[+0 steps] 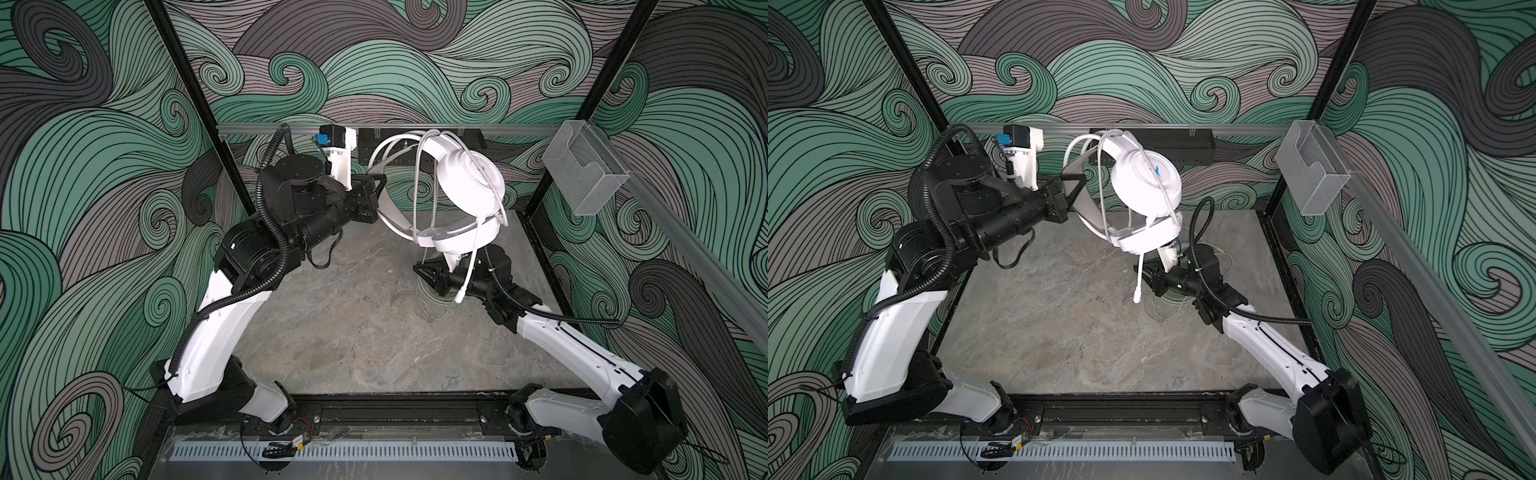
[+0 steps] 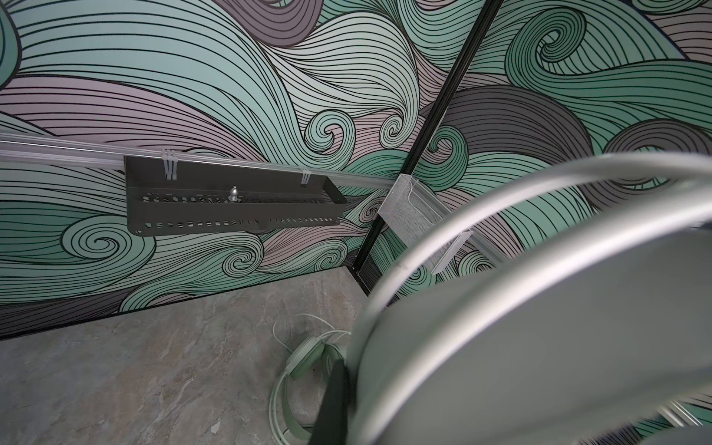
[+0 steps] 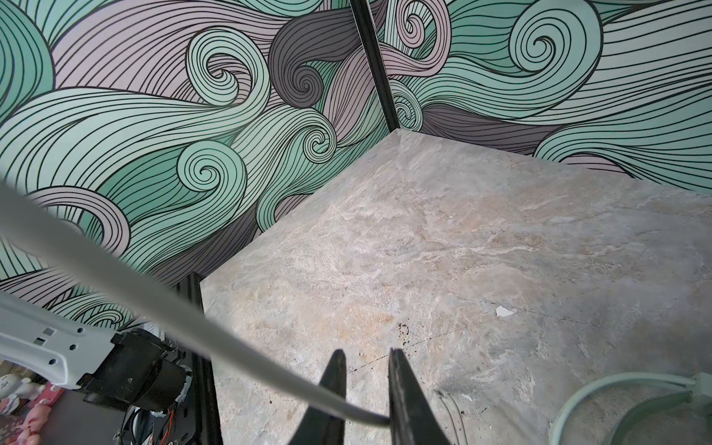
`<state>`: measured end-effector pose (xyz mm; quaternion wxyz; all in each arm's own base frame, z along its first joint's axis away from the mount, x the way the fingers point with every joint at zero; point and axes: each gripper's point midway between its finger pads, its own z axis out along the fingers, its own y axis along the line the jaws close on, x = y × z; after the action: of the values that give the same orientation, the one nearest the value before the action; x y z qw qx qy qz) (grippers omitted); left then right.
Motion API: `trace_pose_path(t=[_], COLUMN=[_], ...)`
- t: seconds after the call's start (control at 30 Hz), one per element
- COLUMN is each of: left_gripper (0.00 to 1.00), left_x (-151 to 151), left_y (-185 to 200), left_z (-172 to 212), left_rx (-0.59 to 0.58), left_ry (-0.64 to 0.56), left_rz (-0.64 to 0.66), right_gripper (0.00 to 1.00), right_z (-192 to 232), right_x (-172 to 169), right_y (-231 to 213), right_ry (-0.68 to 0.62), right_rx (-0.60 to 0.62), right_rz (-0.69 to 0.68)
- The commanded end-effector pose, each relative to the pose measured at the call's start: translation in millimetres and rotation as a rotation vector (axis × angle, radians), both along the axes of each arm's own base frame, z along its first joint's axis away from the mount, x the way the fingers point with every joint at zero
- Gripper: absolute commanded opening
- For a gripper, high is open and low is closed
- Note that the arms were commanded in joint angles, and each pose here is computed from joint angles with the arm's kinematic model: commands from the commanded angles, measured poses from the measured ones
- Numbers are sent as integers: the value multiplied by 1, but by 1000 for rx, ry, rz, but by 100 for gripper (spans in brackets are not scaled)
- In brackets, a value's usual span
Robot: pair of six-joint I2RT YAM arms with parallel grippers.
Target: Wrap the headphones
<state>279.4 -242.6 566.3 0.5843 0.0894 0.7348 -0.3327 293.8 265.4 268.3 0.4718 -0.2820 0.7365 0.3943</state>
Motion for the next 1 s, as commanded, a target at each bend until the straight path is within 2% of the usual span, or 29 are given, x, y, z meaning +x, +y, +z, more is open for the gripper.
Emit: trace_pose_path(t=[0.0, 0.3, 0.43, 0.6, 0.77, 0.97], left_gripper=[0, 0, 0, 0, 0, 0], left_x=[-14, -10, 0, 24, 53, 77], left_y=[11, 18, 28, 39, 46, 49], left_z=[43, 42, 41, 35, 22, 1], left_rx=[-138, -142, -156, -166, -168, -180], left_ry=[-82, -76, -73, -63, -22, 31], left_rz=[-9, 37, 119, 231, 318, 388], right_gripper=[21, 0, 0, 0, 0, 0], right_z=[-5, -12, -23, -28, -29, -40], right_x=[-3, -10, -28, -59, -83, -90], right_y=[4, 3, 5, 2, -6, -8], right_ry=[0, 26, 46, 33, 36, 57], right_rx=[7, -12, -56, -142, -170, -218], right_rz=[17, 31, 41, 64, 63, 37])
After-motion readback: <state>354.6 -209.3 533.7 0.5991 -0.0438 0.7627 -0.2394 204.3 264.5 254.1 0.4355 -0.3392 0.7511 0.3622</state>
